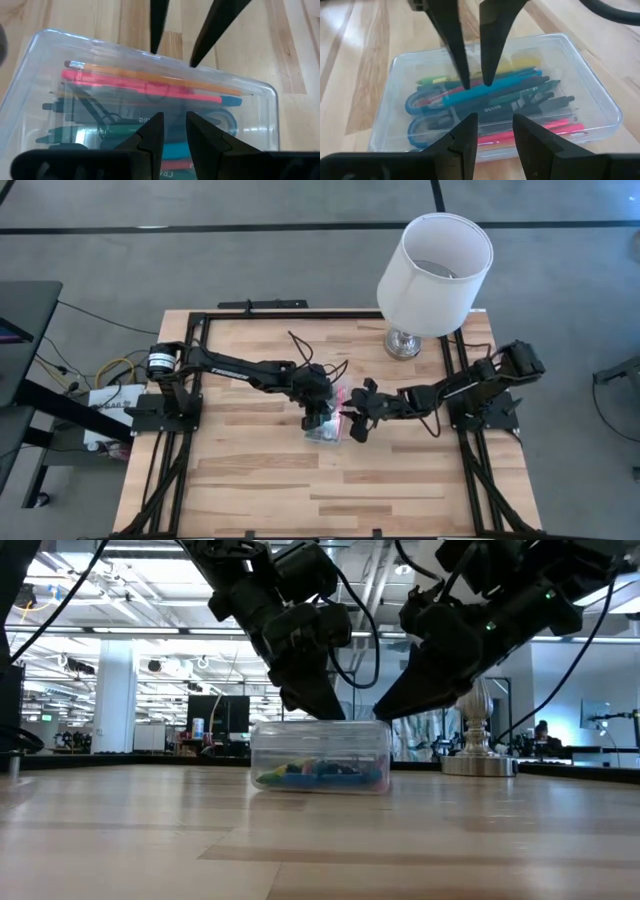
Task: Pick & place school supplies into a supply box
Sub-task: Close the transparent supply box
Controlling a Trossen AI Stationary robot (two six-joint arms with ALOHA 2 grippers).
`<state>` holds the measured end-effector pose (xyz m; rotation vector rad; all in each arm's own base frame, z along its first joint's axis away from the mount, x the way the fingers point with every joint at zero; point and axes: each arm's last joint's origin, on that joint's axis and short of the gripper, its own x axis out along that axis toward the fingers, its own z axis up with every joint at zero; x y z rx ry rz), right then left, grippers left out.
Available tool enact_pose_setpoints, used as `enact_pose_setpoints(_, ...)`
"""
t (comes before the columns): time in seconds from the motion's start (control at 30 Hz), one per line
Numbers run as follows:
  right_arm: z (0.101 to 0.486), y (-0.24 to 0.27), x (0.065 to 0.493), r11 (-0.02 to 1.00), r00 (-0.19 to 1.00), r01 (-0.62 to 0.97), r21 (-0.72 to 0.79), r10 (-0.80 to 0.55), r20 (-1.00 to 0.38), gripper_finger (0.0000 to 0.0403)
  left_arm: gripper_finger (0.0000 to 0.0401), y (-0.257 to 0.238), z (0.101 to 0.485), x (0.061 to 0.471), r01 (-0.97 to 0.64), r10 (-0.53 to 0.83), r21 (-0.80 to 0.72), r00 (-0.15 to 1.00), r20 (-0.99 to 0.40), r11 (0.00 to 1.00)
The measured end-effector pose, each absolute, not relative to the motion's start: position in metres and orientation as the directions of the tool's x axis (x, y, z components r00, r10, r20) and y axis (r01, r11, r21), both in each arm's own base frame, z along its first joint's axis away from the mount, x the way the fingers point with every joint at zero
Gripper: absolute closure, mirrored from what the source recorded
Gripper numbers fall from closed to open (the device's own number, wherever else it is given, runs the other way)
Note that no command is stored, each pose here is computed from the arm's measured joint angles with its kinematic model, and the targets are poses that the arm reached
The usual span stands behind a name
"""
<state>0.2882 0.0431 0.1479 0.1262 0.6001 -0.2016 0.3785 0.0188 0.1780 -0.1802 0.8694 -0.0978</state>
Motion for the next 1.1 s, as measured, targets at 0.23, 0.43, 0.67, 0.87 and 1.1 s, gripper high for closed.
enact_pose_setpoints(0.23,0.147,0.029,0.29,0.974,0.801,0.205,0.099,-0.109,-0.589,0.0286,0.0324,0.024,0.178,0.379,-0.001,-0.151,-0.199,0.649,-0.746,0.98)
enact_pose_setpoints(0.43,0.137,0.031,0.294,0.981,0.79,0.165,0.105,-0.068,-0.609,0.0286,0.0324,0.025,0.177,0.377,-0.007,-0.166,-0.22,0.633,-0.756,0.975)
enact_pose_setpoints(0.67,0.134,0.04,0.294,0.985,0.789,0.136,0.103,-0.045,-0.613,0.0286,0.0324,0.024,0.185,0.361,-0.041,-0.17,-0.228,0.545,-0.821,0.973)
enact_pose_setpoints(0.87,0.133,0.04,0.293,0.986,0.782,0.135,0.101,-0.043,-0.622,0.0286,0.0324,0.026,0.219,0.342,-0.091,-0.043,-0.114,0.566,-0.824,0.989)
enact_pose_setpoints(1.1,0.133,0.04,0.294,0.986,0.789,0.132,0.103,-0.041,-0.612,0.0286,0.0324,0.025,0.191,0.326,-0.066,-0.052,-0.077,0.309,-0.95,0.995)
